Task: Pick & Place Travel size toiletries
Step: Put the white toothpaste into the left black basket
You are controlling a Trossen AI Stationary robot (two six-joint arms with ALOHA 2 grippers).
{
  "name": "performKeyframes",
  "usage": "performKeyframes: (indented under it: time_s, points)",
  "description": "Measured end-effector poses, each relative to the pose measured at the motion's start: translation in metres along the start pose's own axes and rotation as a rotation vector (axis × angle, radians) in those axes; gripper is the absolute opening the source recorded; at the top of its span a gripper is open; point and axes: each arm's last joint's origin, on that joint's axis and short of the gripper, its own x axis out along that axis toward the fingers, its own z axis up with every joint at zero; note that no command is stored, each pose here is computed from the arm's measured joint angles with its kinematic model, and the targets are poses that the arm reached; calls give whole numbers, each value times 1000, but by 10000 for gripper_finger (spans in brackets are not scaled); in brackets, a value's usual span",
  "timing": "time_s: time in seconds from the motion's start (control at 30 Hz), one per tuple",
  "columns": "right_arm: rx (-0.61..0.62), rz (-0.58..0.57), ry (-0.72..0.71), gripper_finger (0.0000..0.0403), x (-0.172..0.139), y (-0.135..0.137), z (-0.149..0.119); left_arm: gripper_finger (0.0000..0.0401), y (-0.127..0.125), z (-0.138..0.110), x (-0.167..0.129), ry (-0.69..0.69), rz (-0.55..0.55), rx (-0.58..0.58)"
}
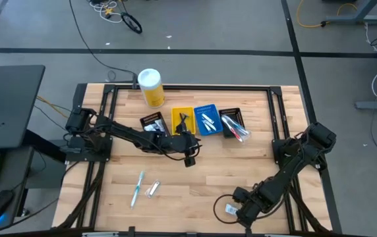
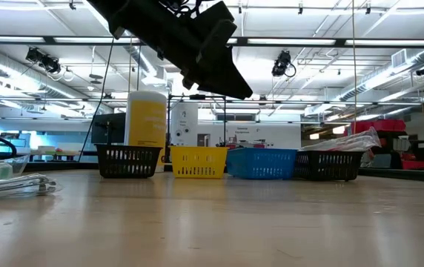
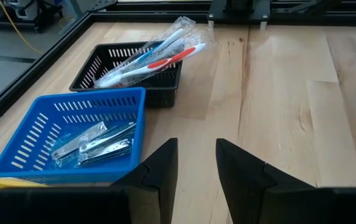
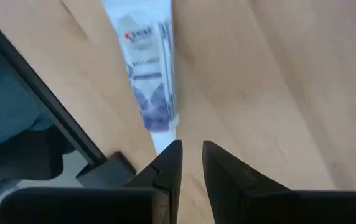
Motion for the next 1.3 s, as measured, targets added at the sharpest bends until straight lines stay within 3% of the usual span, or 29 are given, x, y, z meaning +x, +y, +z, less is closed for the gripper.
performKeyframes:
  time_s: [0.17, 0.5, 0.7, 0.9, 1.1, 1.3]
  points:
    - [15, -3, 48, 78, 1, 1, -10, 118, 0, 0, 0, 0, 0, 1]
    - [-47, 13, -1, 163, 2, 5, -21, 118, 0, 0, 0, 0, 0, 1]
    - [-121, -19, -87, 167, -9, 13, -32, 118, 0, 0, 0, 0, 0, 1]
    - [-143, 67, -175, 176, -11, 23, -37, 118, 0, 0, 0, 0, 0, 1]
    - [-118, 22, -105, 195, -10, 19, -36, 118, 0, 0, 0, 0, 0, 1]
    - [-191, 19, -179, 202, -4, 22, -28, 118, 0, 0, 0, 0, 0, 1]
